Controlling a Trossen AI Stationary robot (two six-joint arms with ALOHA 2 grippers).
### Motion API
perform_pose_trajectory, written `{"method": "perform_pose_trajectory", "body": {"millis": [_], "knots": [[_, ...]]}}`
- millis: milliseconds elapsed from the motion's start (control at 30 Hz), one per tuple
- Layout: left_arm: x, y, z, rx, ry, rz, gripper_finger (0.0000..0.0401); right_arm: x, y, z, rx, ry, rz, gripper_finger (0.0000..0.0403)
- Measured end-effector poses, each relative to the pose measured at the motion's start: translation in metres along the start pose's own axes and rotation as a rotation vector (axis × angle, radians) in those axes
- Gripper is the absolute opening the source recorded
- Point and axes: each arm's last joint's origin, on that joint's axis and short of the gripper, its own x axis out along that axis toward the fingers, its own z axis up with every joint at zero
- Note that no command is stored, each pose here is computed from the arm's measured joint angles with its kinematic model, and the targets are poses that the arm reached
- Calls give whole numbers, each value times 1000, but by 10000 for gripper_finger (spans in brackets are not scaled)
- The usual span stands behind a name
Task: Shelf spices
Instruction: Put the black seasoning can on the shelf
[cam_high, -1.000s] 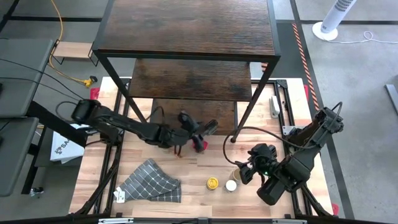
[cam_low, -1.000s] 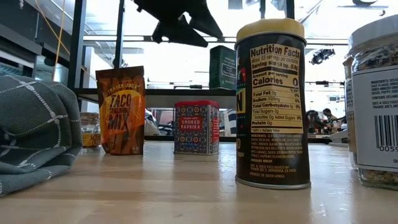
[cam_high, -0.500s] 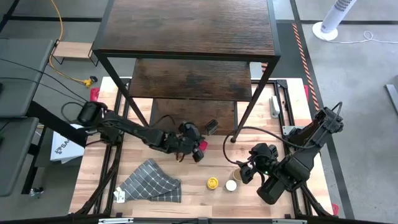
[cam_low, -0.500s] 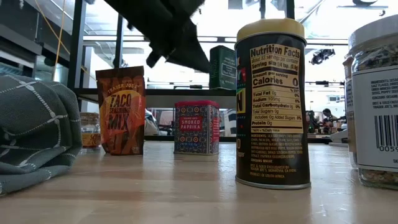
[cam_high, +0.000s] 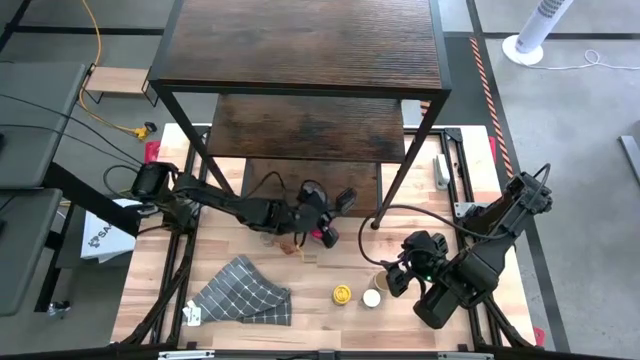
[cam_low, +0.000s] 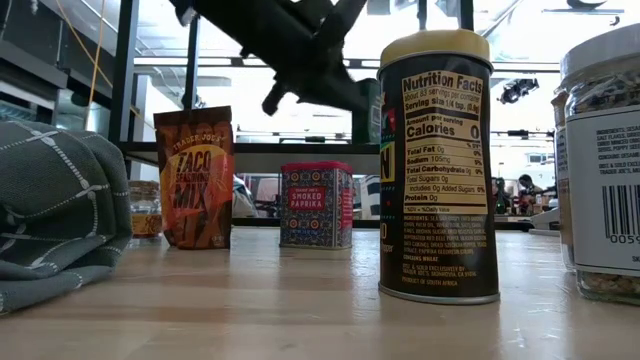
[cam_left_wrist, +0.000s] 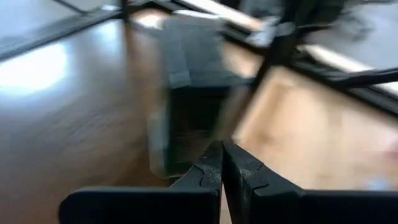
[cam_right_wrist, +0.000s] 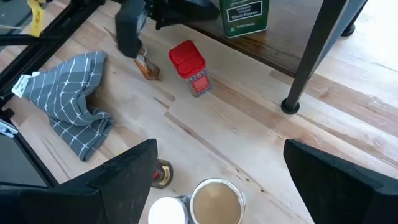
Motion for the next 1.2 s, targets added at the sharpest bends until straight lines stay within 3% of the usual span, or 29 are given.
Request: {"method": "perform_pose_trajectory", "body": {"millis": [67,133,333,600,667,800,933,1200], "knots": [[-4,-5,3,-6,7,-77,0,0,0,0,-15,1,0,346],[-16,-9,8,29,16,-85,0,0,0,0,-23,8,-4,346],[-49,1,24,167,-36,126,0,0,-1,-1,-33,27,-14,346],[-4,35,22,102,22,192,0,0,-2,-1,-26,36,-16,346],[0,37,21,89,44,164,0,0,-2,-1,-26,39,-16,346],[2,32,11,73,110,113,0,0,-2,-1,-37,40,-21,346],[5,24,11,47,46,95,0,0,-3,0,-40,30,-31,346],[24,11,1,-118,-14,-15,0,0,-3,0,-40,23,-31,346]]}}
